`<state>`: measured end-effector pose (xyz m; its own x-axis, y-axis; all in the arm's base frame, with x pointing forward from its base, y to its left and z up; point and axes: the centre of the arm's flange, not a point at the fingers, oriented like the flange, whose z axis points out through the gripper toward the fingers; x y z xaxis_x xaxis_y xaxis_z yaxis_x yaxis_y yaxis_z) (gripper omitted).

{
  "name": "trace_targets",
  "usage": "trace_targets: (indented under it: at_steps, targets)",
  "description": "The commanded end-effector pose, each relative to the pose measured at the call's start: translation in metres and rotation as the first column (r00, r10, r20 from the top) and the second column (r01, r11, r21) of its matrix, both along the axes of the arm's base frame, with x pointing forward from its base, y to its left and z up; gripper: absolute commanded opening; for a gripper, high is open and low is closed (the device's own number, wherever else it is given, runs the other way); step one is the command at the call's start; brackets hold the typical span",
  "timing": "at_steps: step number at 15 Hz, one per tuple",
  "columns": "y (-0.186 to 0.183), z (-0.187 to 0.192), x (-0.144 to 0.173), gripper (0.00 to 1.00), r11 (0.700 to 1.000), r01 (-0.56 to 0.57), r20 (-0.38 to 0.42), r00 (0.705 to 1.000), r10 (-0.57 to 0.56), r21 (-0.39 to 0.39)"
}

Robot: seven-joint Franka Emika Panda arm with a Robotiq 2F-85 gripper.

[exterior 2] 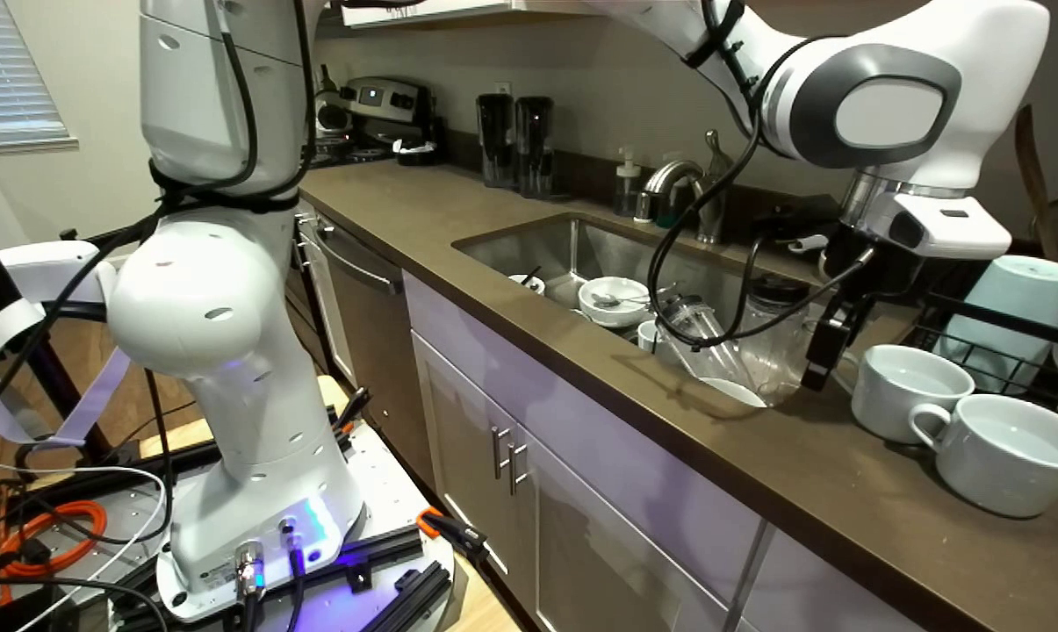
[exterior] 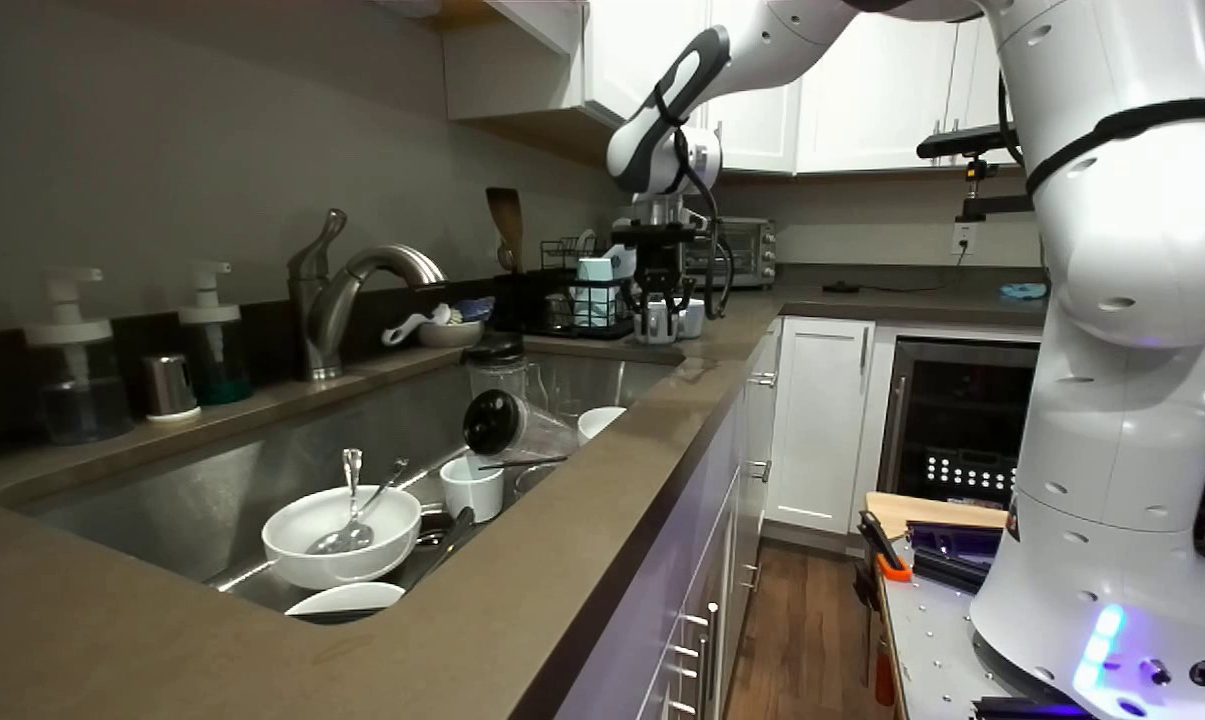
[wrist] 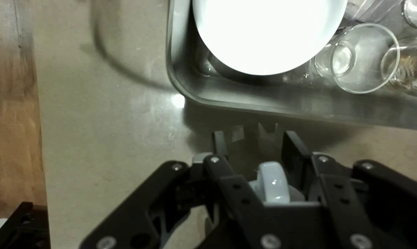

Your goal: Pour the water out of the mug on the left and move the mug to the left side of the sink

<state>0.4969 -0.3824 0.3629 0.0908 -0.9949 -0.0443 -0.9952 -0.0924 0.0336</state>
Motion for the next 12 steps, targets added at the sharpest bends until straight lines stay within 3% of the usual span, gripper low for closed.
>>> trace_targets:
  at_steps: [1, 5, 12]
  targets:
    - [0.005, 0.005, -0.004, 0.49, 1.0, -0.011, 0.013, 1.0, 0.011, 0.009]
    - [0.001, 0.006, -0.002, 0.52, 1.0, -0.028, 0.012, 1.0, 0.028, 0.004]
    - [-0.005, 0.009, 0.002, 0.47, 0.996, -0.093, 0.018, 0.995, 0.093, -0.001]
